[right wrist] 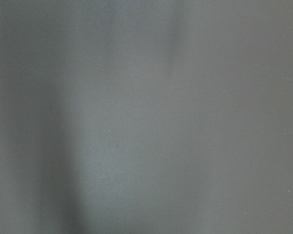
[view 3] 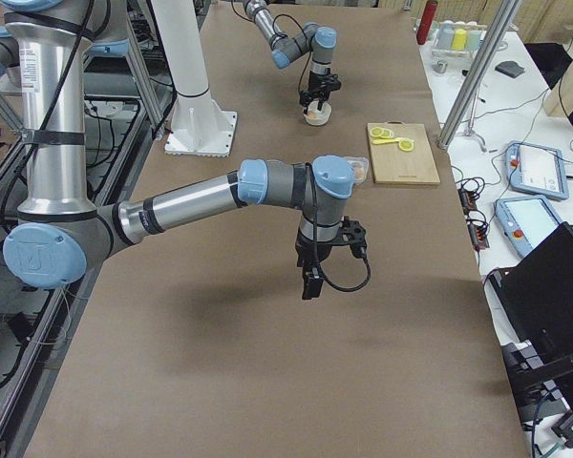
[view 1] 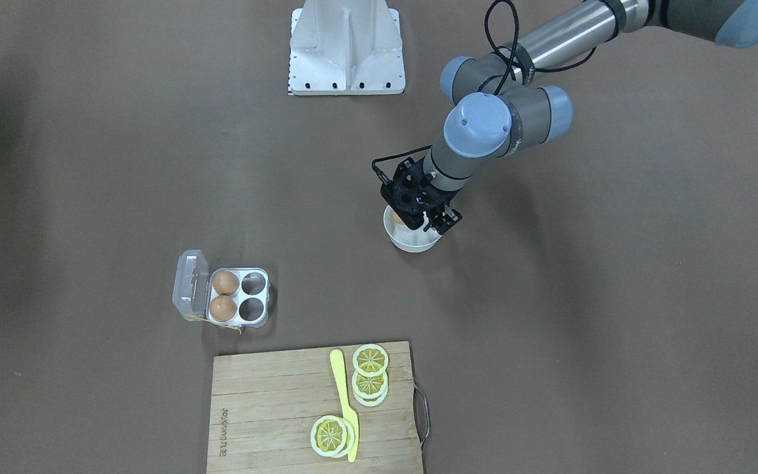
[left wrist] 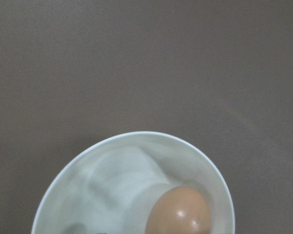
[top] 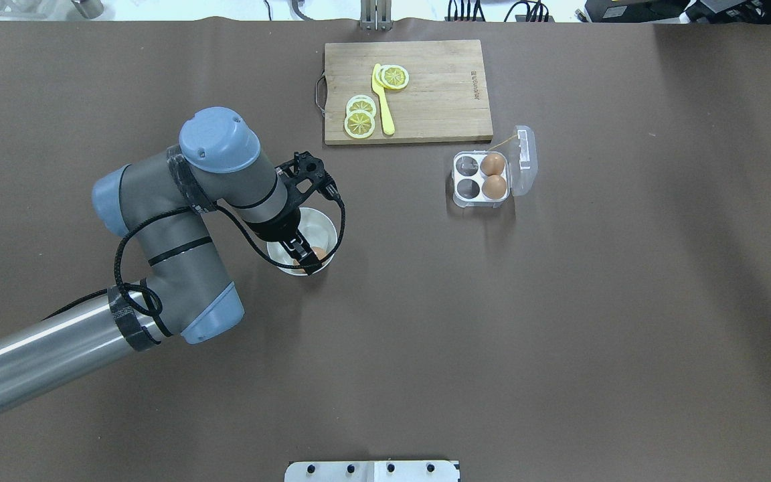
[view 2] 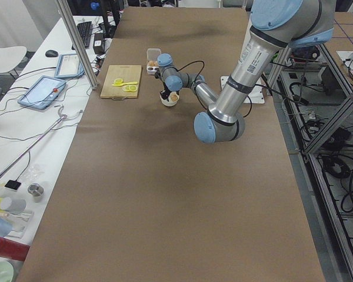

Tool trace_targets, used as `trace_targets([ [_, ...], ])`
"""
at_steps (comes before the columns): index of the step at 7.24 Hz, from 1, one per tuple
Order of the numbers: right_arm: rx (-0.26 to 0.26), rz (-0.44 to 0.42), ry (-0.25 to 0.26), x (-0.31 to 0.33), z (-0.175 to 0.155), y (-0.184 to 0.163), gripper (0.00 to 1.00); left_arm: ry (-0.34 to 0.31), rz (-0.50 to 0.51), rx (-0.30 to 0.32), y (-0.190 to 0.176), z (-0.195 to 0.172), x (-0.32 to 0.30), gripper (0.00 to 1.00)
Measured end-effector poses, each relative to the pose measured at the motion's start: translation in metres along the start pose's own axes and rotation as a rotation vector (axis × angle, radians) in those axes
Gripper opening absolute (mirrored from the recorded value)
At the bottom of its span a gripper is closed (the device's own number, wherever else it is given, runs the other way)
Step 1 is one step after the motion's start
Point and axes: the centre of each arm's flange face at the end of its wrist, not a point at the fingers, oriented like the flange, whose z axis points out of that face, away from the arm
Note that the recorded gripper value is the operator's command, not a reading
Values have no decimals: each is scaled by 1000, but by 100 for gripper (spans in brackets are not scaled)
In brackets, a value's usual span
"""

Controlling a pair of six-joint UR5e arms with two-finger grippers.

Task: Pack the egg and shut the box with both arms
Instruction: 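Lower the left gripper into the bowl around the brown egg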

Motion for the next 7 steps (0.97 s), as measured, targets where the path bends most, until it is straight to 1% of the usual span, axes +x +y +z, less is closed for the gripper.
trace_targets([
  [7,-3,2,-1,1,2,1,100,2,7,20,-7,-13,5,82],
])
